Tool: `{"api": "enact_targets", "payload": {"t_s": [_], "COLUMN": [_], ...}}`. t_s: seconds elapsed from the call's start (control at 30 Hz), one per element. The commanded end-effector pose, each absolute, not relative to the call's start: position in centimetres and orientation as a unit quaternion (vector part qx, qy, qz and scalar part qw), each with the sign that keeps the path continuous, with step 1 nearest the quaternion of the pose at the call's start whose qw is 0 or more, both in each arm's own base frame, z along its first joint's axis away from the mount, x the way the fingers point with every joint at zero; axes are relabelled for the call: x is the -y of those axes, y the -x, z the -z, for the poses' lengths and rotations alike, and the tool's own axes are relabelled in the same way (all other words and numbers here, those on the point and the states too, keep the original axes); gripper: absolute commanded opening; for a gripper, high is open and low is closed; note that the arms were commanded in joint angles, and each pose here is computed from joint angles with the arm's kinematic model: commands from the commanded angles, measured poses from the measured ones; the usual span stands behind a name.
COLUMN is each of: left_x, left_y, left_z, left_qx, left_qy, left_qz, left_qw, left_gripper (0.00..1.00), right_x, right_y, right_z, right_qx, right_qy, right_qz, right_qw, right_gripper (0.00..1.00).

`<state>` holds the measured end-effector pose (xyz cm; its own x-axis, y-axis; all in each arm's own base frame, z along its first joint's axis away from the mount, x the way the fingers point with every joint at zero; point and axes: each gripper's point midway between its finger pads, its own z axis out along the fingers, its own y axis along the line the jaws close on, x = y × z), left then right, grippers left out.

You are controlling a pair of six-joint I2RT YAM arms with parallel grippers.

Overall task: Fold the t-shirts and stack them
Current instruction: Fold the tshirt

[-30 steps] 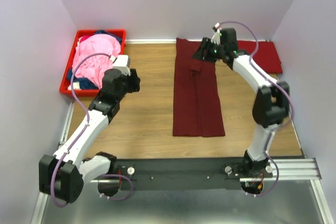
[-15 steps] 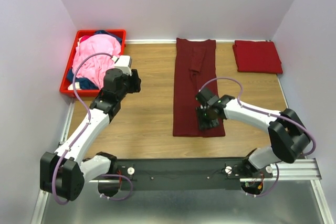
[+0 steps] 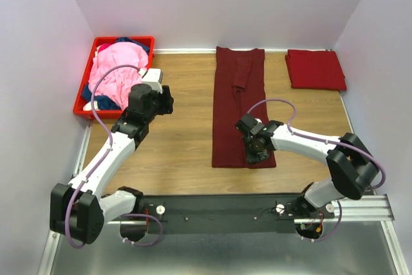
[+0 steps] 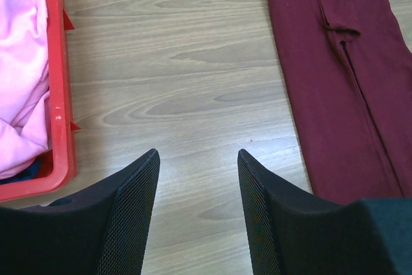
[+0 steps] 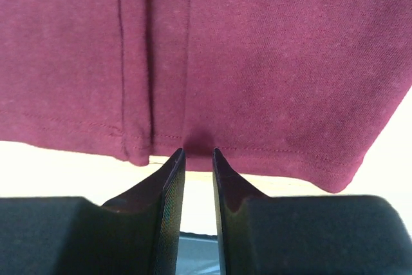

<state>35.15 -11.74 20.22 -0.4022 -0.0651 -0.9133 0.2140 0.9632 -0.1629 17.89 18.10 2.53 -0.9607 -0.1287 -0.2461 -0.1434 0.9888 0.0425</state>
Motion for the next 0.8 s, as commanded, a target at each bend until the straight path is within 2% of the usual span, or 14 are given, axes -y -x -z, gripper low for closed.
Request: {"api": "enact_targets", "payload": {"t_s": [0.0, 0.33, 0.77], "left_x": [12.1, 12.8, 12.9], "left_y": [-35.3, -35.1, -35.1], "left_z": [-20.4, -20.0, -19.9], "left_qx": [-0.827, -0.829, -0.83], "left_qy": [-0.055, -0.065, -0.067], "left_qz": [0.134, 0.147, 0.15], "left_qw": [0.543, 0.535, 0.533], "left_gripper": [0.6, 0.6, 0.6], "right_x": [-17.7, -18.5, -18.9], "right_y": [-17.7, -17.3, -17.1], "right_z": [-1.5, -1.4, -1.2], "right_qx": [-0.991, -0.991, -0.992], "right_qy": [0.065, 0.066, 0.069], "right_qz": [-0.01, -0.029, -0.029], "right_qw": [0.118, 0.11, 0.105], "right_gripper": [0.29, 0.26, 0.31]}}
